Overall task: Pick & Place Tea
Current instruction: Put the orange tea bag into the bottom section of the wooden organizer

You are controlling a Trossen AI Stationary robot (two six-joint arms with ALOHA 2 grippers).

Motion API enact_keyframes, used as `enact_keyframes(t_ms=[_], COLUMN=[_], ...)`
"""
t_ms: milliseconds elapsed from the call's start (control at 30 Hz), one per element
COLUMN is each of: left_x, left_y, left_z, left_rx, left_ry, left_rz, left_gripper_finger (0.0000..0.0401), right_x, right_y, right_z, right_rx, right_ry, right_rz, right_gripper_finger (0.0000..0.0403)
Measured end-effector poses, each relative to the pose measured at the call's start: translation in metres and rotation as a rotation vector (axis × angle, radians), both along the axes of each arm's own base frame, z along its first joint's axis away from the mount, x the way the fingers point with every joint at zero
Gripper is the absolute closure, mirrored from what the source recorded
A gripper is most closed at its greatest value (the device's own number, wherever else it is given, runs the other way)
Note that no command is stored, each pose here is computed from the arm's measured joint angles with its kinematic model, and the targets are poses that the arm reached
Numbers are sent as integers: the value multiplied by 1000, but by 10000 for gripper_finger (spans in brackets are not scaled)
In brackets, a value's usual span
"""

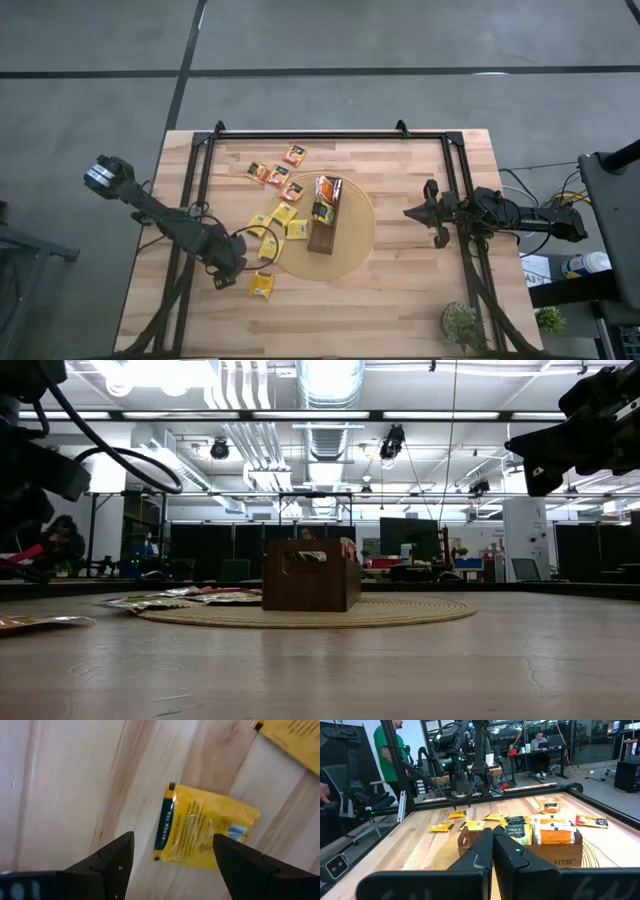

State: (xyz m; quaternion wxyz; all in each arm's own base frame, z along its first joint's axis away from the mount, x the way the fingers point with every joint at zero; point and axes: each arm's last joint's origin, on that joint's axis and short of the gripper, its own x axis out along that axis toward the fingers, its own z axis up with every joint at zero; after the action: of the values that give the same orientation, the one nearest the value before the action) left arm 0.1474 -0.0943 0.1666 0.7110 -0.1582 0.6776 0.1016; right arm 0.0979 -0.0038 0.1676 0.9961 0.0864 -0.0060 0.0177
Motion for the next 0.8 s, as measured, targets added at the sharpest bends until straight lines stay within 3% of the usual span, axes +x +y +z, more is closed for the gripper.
enact_keyframes(t_ms=[800], left_x=[-1], left_y=[1], left_z=[-3], left_rx=[19], left_ry=[7], left_rz=[-9], left_gripper_finger=[137], right_x=[0], right_y=[0], right_z=[0], right_rx=[1], right_ry=[0], right_rz=[0], right_gripper_finger=[394])
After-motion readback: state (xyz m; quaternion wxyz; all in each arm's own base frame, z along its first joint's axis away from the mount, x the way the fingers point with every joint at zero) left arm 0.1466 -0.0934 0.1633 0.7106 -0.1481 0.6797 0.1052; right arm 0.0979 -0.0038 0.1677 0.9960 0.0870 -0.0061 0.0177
